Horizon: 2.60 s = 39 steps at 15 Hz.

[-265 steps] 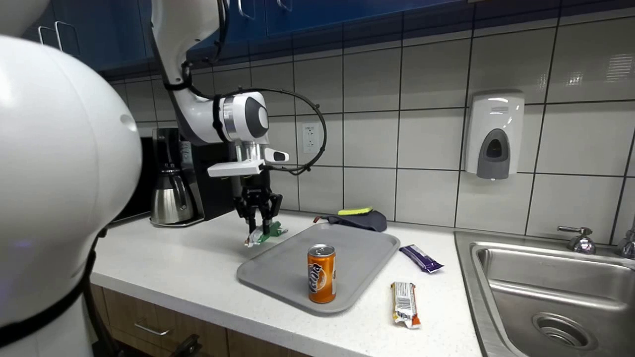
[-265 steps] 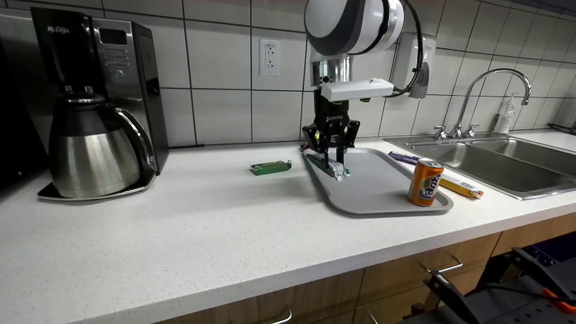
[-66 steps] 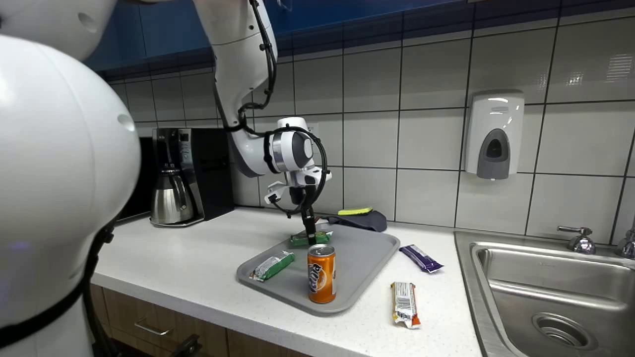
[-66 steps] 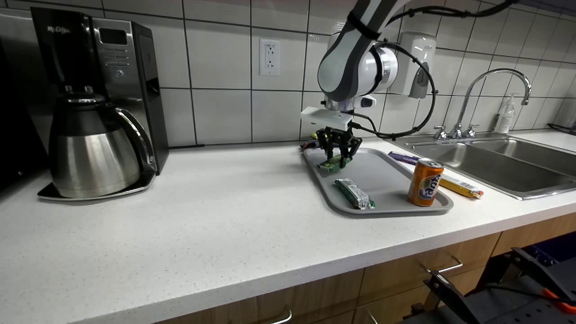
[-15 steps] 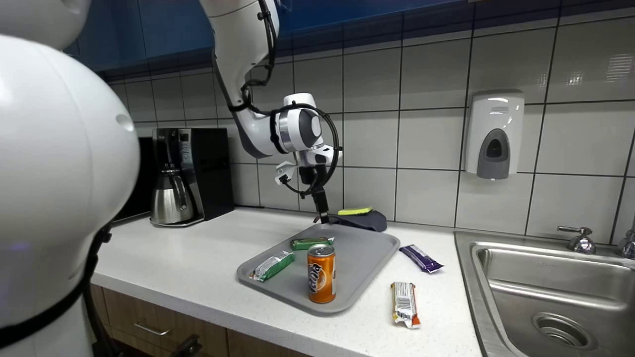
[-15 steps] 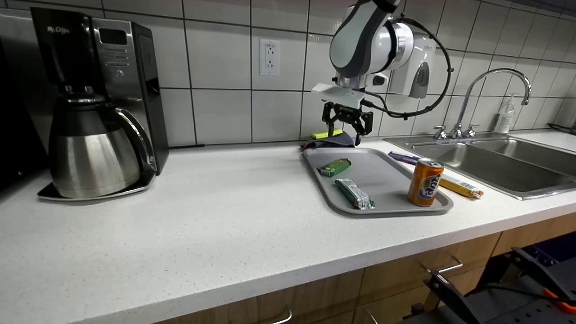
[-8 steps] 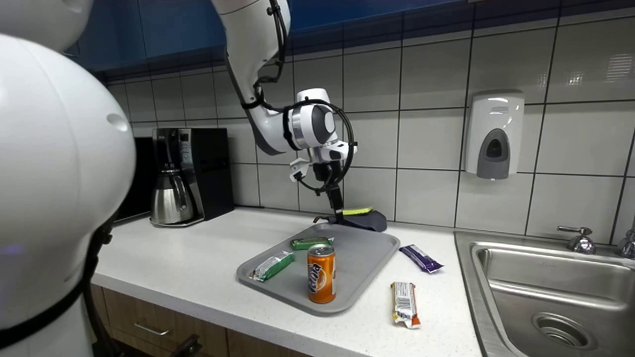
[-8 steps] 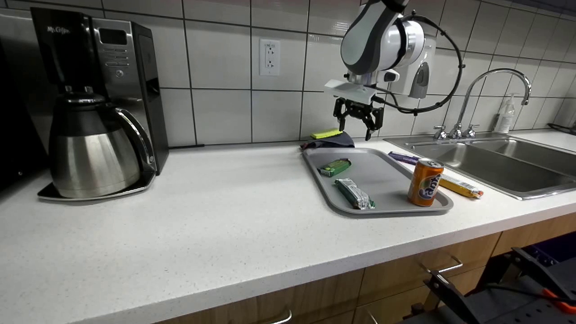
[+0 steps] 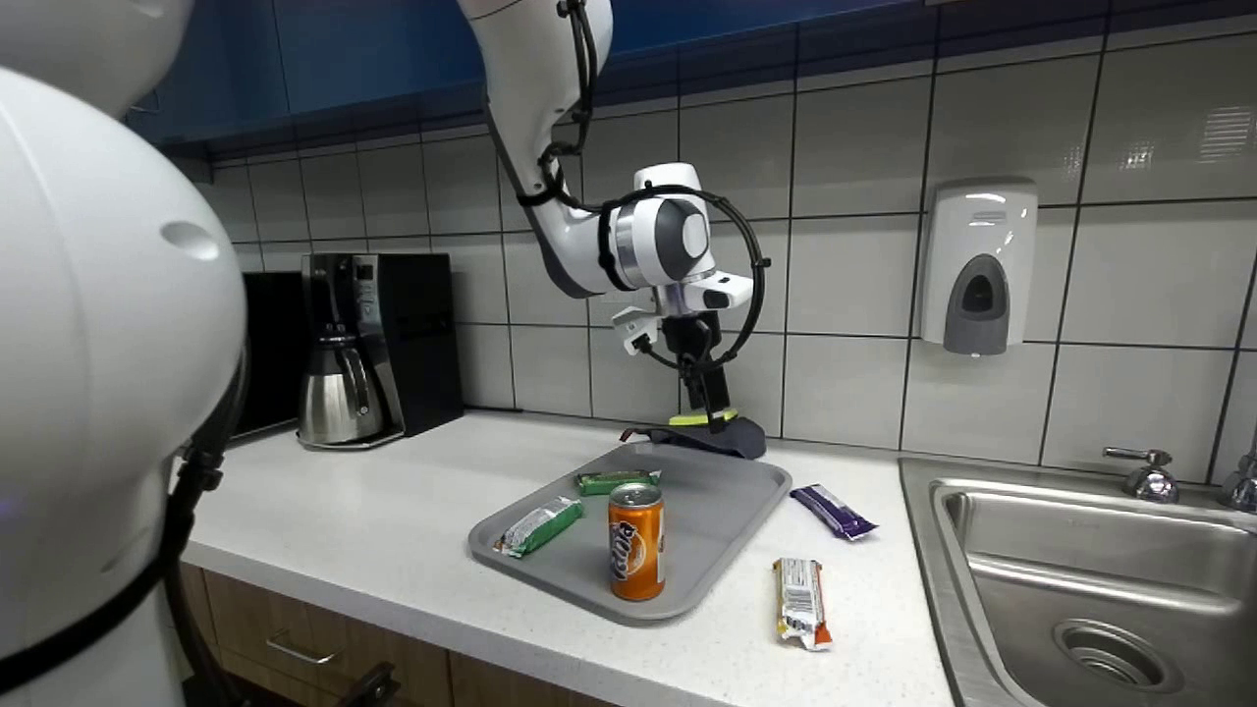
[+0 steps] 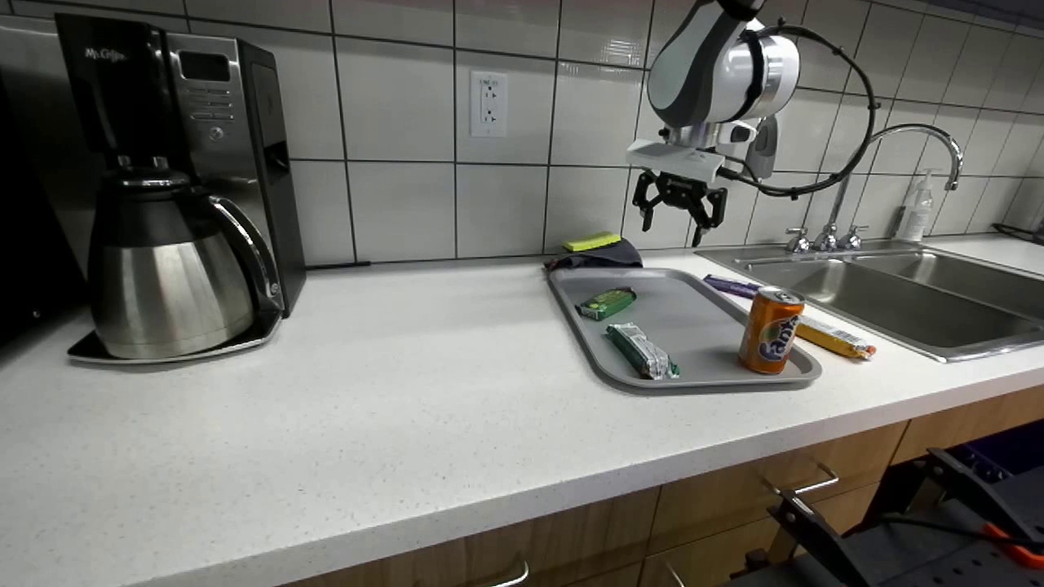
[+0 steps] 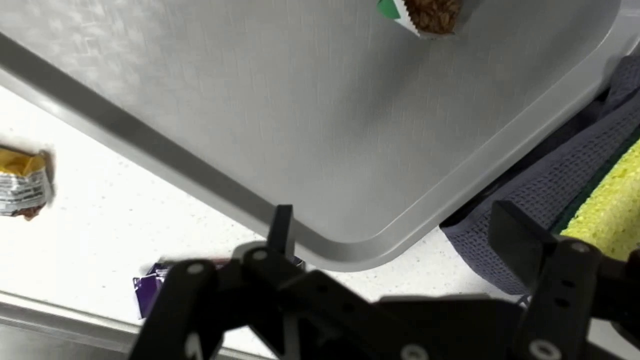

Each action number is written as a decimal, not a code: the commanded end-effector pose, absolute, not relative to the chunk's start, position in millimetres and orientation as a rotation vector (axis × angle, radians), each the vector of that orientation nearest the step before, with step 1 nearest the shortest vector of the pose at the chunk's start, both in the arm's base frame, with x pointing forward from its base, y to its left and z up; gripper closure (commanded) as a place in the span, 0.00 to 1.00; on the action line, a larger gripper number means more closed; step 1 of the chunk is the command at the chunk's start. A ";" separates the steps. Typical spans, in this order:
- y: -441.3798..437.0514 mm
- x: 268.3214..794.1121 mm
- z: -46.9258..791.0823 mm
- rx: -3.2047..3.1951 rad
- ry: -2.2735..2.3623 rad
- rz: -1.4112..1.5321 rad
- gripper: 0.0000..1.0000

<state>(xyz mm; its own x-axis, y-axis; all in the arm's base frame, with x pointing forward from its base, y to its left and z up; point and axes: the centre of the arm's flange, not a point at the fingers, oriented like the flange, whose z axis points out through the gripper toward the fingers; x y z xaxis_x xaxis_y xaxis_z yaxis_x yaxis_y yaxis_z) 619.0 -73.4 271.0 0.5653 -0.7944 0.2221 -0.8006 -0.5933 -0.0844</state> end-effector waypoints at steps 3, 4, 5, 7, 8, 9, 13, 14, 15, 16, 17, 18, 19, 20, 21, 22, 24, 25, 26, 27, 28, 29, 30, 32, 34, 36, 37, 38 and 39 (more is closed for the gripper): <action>-111.6 613.4 282.9 2.814 -1.337 0.322 0.00; -118.0 610.0 282.8 2.820 -1.326 0.320 0.00; -123.3 607.8 282.8 2.823 -1.322 0.311 0.00; -137.3 604.4 283.0 2.843 -1.288 0.287 0.00; -148.2 603.1 282.4 2.850 -1.264 0.281 0.00; -157.0 603.0 283.8 2.856 -1.241 0.276 0.00; -209.8 601.4 288.2 2.908 -1.110 0.236 0.00; -224.1 601.7 289.8 2.926 -1.064 0.228 0.00; -236.1 601.1 291.9 2.949 -1.011 0.215 0.00; -247.0 600.7 294.4 2.962 -0.964 0.205 0.00; -256.3 600.2 296.7 2.979 -0.920 0.194 0.00; -263.9 599.5 298.4 2.998 -0.874 0.180 0.00; -270.0 599.2 300.3 3.015 -0.828 0.167 0.00; -275.5 598.6 299.6 3.038 -0.766 0.156 0.00; -279.6 598.7 299.4 3.055 -0.705 0.142 0.00; -282.8 598.3 298.0 3.069 -0.639 0.127 0.00; -287.0 597.9 293.3 3.087 -0.517 0.100 0.00; -288.8 598.6 290.1 3.099 -0.447 0.083 0.00; -289.8 599.3 286.3 3.103 -0.383 0.072 0.00; -291.0 600.3 282.4 3.108 -0.318 0.061 0.00; -291.0 601.5 279.3 3.113 -0.262 0.051 0.00; -291.4 603.5 275.6 3.114 -0.203 0.037 0.00; -291.3 604.8 270.9 3.115 -0.144 0.031 0.00; -290.9 611.5 263.3 3.113 -0.052 0.014 0.00; -290.0 619.2 255.3 3.108 0.023 -0.003 0.00; -288.0 625.8 246.7 3.103 0.089 -0.009 0.00; -287.1 629.1 243.2 3.097 0.118 -0.010 0.00; -286.3 632.3 237.5 3.096 0.145 -0.016 0.00; -285.1 635.1 233.0 3.091 0.172 -0.019 0.00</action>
